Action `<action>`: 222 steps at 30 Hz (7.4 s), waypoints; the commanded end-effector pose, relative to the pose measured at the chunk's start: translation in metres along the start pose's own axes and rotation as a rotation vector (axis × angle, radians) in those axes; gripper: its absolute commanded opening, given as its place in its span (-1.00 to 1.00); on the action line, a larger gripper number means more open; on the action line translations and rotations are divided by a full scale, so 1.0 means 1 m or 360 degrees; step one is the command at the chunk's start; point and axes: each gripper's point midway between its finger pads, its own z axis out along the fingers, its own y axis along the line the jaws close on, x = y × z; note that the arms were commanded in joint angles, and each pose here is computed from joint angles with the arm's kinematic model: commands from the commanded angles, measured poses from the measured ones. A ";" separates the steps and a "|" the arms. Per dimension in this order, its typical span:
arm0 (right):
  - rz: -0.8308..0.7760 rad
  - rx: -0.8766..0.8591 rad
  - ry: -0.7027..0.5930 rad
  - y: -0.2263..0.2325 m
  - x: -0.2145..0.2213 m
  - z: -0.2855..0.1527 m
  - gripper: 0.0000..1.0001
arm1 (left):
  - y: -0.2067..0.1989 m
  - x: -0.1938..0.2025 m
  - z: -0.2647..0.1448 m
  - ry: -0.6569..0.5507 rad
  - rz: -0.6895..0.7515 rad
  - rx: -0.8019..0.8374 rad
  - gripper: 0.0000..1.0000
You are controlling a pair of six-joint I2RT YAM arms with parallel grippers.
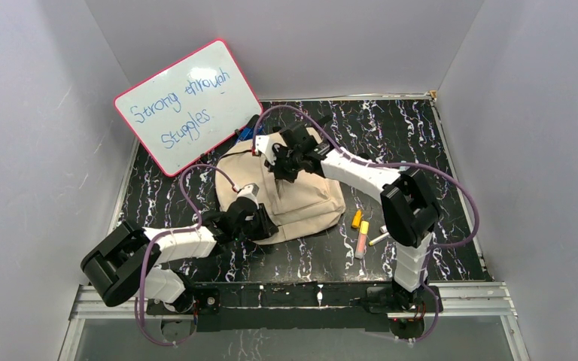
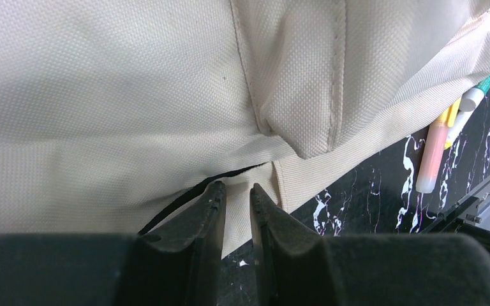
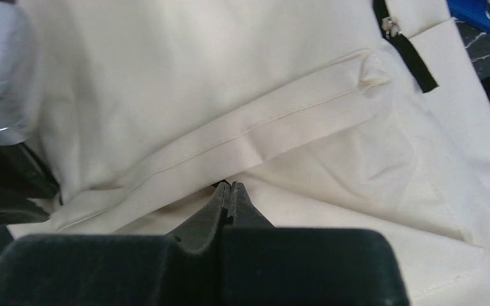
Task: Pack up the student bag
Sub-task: Unzip the student bag at the center of the board, then adjust the student bag at the center of the board.
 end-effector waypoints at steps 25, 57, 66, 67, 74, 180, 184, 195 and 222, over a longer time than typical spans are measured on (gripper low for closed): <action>0.0031 0.0553 -0.0325 -0.151 -0.042 0.025 -1.00 | 0.074 0.045 -0.006 0.0231 0.0058 -0.0455 -0.59; -0.0025 0.0848 -0.0517 -0.163 -0.073 -0.040 -0.15 | 0.052 0.014 -0.017 0.0107 0.0096 -0.0438 -0.59; 0.0399 0.0909 -0.0526 -0.118 -0.041 -0.099 0.23 | 0.005 -0.050 -0.048 -0.0126 0.0201 -0.0333 -0.34; 0.0471 0.0936 -0.0500 -0.114 -0.032 -0.104 0.25 | 0.002 -0.055 -0.050 -0.0131 0.0226 -0.0335 -0.32; 0.1097 0.1106 -0.0174 -0.088 0.034 -0.130 0.38 | -0.008 -0.084 -0.052 -0.0152 0.0309 -0.0375 -0.06; 0.0577 0.0943 -0.0306 -0.028 -0.038 -0.008 0.82 | 0.049 -0.080 0.039 0.0016 -0.0221 -0.0210 -1.00; 0.0547 0.1038 -0.0248 -0.035 -0.026 -0.004 0.75 | 0.046 -0.083 0.038 0.0001 -0.0224 -0.0190 -1.00; 0.0477 0.1249 -0.0161 -0.051 -0.011 -0.017 0.06 | 0.047 -0.081 0.039 0.0015 -0.0227 -0.0182 -1.00; 0.0894 0.1056 -0.0584 -0.046 -0.059 -0.074 -0.90 | 0.045 -0.099 0.038 -0.0048 -0.0292 -0.0171 -1.00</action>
